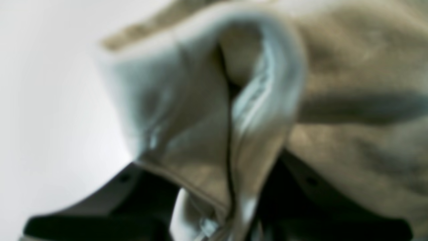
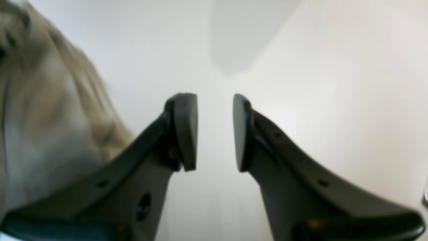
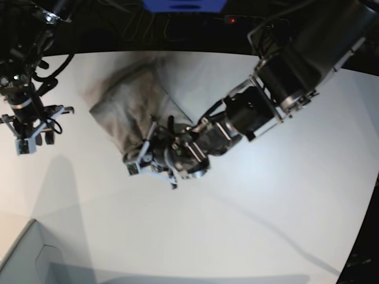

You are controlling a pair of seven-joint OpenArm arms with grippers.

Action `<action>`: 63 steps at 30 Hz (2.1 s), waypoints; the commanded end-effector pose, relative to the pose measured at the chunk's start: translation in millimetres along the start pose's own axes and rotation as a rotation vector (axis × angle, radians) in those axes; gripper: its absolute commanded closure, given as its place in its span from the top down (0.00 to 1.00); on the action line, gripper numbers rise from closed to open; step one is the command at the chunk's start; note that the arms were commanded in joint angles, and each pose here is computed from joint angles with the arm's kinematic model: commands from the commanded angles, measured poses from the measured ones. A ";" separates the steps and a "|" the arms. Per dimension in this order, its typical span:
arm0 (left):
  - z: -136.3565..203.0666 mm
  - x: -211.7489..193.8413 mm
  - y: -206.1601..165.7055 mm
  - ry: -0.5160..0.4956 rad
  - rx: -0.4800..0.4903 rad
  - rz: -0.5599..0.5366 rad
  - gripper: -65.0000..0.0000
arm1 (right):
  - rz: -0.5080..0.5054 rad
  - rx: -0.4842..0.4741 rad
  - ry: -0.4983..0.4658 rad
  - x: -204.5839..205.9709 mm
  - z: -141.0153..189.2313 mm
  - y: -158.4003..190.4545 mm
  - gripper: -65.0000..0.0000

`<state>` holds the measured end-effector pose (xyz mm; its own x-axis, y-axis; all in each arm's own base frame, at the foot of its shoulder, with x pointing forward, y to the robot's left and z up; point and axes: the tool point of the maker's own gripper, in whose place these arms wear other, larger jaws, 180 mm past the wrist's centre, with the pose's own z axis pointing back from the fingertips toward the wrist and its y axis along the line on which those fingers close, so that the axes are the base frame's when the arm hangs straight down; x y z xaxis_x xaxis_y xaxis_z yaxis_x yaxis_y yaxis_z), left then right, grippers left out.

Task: Layout the t-shirt on the table in an organized manner, then fold the t-shirt properly
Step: 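Fold the bundle over with the left gripper toward the right gripper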

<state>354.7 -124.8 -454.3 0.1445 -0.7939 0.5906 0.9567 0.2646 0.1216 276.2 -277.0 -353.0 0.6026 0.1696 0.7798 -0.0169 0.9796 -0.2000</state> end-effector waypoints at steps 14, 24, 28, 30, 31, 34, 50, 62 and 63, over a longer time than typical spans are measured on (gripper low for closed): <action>4.7 56.0 10.1 -0.066 0.086 -0.365 0.08 | -0.017 -0.105 0.019 -20.7 26.6 -37.8 0.28; -5.4 54.4 -26.7 -0.040 0.025 -0.536 0.13 | 0.009 -0.129 -0.014 -5.8 39.4 -35.5 0.28; -3.4 64.9 -32.7 -0.067 0.022 -0.560 0.17 | 0.020 -0.134 -0.020 -4.0 44.0 -35.5 0.28; -2.2 69.5 -34.0 -0.078 0.024 -0.568 0.23 | 0.016 -0.133 -0.018 -4.6 44.1 -33.7 0.28; -1.7 71.1 -34.6 -0.083 0.024 -0.570 0.28 | 0.012 -0.131 -0.019 -4.8 44.1 -32.0 0.28; 1.4 79.9 -34.7 -0.103 0.033 -0.573 0.42 | 0.016 -0.130 -0.011 -9.0 47.4 -30.3 0.28; 27.2 115.4 7.2 -0.221 0.127 -0.408 0.51 | 0.018 -0.130 -0.005 -10.9 49.0 -29.8 0.28; 25.8 112.9 6.2 -0.211 0.122 -0.411 0.52 | 0.018 -0.130 -0.003 -11.5 49.1 -29.7 0.28; 26.3 113.4 6.9 -0.215 0.122 -0.403 0.55 | 0.018 -0.130 -0.003 -11.5 49.1 -29.7 0.28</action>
<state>361.3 -186.3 -388.4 -0.2738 -0.7524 0.5991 0.9017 0.0158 0.4320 224.8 -301.2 -340.0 0.6370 0.1677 0.7524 0.0738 0.9583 -0.2761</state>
